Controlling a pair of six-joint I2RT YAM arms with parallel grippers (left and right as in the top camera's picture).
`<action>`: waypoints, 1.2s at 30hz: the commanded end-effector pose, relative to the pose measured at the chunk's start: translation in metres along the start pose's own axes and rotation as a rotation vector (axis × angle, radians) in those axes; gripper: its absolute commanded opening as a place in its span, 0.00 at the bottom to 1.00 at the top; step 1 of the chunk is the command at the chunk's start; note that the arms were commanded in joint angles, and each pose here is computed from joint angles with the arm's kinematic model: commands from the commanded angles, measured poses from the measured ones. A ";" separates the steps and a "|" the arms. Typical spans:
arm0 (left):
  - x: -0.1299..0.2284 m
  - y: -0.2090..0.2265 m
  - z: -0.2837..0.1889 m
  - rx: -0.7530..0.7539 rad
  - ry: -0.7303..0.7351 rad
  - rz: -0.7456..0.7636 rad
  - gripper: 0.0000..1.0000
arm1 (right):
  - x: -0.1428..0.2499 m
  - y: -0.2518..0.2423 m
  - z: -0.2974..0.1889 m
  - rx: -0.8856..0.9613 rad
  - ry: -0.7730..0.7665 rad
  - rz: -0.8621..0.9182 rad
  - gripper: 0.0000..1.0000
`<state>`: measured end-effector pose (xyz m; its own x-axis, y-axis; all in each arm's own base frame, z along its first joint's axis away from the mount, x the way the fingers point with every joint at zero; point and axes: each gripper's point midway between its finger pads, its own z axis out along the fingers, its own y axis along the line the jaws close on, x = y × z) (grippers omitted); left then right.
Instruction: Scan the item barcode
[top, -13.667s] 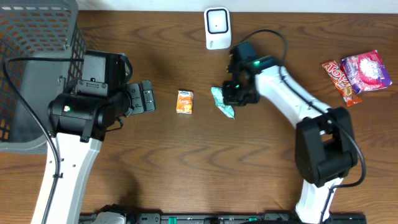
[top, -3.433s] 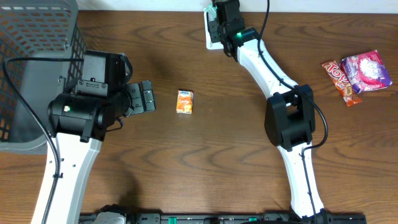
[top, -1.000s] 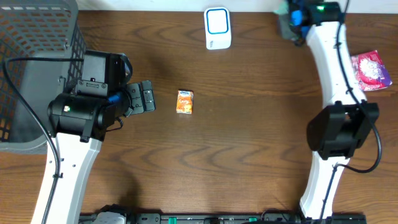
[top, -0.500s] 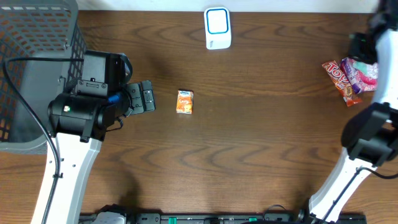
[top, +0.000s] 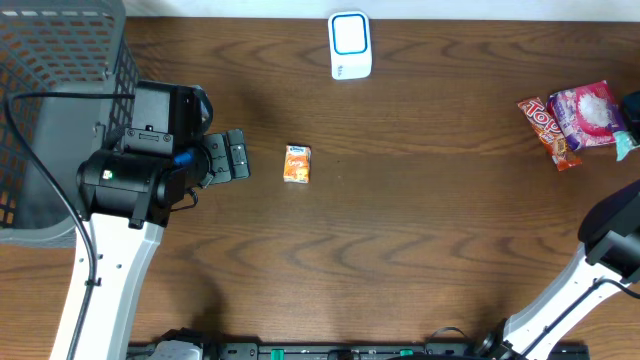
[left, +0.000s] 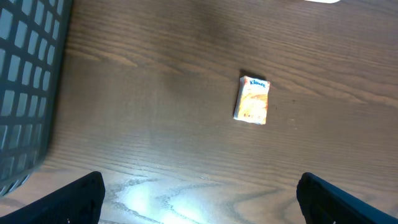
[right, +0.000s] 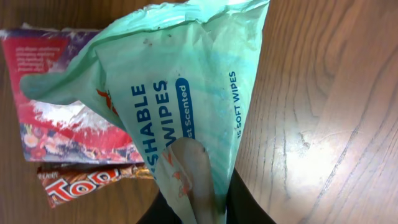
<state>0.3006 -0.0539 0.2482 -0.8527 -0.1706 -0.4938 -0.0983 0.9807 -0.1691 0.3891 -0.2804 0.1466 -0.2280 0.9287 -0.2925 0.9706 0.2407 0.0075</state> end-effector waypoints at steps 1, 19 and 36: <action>0.000 0.003 0.001 -0.014 0.001 0.005 0.98 | 0.003 -0.005 0.012 0.027 0.011 0.054 0.02; 0.000 0.003 0.001 -0.014 0.001 0.005 0.98 | 0.039 -0.010 0.105 0.044 0.040 0.048 0.13; 0.000 0.003 0.001 -0.014 0.001 0.005 0.98 | -0.001 0.004 -0.012 -0.108 -0.118 -0.106 0.99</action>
<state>0.3006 -0.0540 0.2482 -0.8527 -0.1706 -0.4937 -0.0982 0.9806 -0.1694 0.3854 -0.2767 0.0902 -0.3327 0.8974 -0.2898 0.9391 0.3435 -0.0146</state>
